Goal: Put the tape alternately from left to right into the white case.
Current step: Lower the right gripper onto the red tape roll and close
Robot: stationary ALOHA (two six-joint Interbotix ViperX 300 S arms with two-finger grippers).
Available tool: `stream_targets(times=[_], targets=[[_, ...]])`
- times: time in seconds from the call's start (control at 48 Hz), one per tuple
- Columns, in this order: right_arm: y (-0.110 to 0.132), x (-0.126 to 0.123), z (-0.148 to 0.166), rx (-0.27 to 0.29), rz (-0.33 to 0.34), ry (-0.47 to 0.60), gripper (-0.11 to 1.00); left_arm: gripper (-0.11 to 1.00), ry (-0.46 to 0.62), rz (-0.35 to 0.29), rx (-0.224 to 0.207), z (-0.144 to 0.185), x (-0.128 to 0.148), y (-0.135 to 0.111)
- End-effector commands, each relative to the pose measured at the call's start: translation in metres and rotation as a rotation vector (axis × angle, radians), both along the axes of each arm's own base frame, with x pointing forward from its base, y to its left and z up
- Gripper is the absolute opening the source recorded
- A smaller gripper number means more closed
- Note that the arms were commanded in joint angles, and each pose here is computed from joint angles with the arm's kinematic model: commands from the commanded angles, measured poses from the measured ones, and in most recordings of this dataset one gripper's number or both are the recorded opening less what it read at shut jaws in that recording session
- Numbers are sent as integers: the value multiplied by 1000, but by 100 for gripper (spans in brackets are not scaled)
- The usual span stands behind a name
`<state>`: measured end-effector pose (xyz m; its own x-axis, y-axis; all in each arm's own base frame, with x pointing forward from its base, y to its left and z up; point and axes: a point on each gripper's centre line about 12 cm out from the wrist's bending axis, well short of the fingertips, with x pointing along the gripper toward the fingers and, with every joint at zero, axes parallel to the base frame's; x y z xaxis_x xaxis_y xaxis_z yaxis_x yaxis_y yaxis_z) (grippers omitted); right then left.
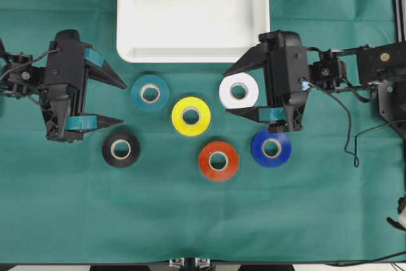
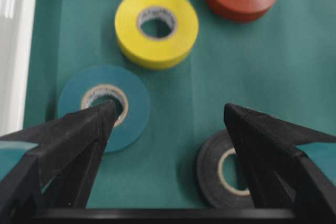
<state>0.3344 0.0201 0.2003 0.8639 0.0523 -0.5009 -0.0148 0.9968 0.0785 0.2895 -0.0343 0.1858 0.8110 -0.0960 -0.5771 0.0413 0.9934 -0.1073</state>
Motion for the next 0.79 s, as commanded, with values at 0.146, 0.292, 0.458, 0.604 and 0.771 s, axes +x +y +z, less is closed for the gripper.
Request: stream_targets(times=[0.146, 0.292, 0.458, 0.604, 0.771], targets=[[2, 12, -1, -2, 3, 23, 87, 57, -15, -3, -2, 6, 10, -2], [2, 16, -4, -1, 2, 41, 87, 57, -12, -3, -1, 5, 12, -2], [6, 17, -3, -2, 12, 61, 87, 57, -11, -2, -3, 5, 12, -2], [17, 16, -3, -3, 41, 92, 87, 57, -12, 0, -5, 5, 12, -2], [35, 14, -3, 42, 61, 122, 86, 57, -9, 1, -5, 4, 12, -2]])
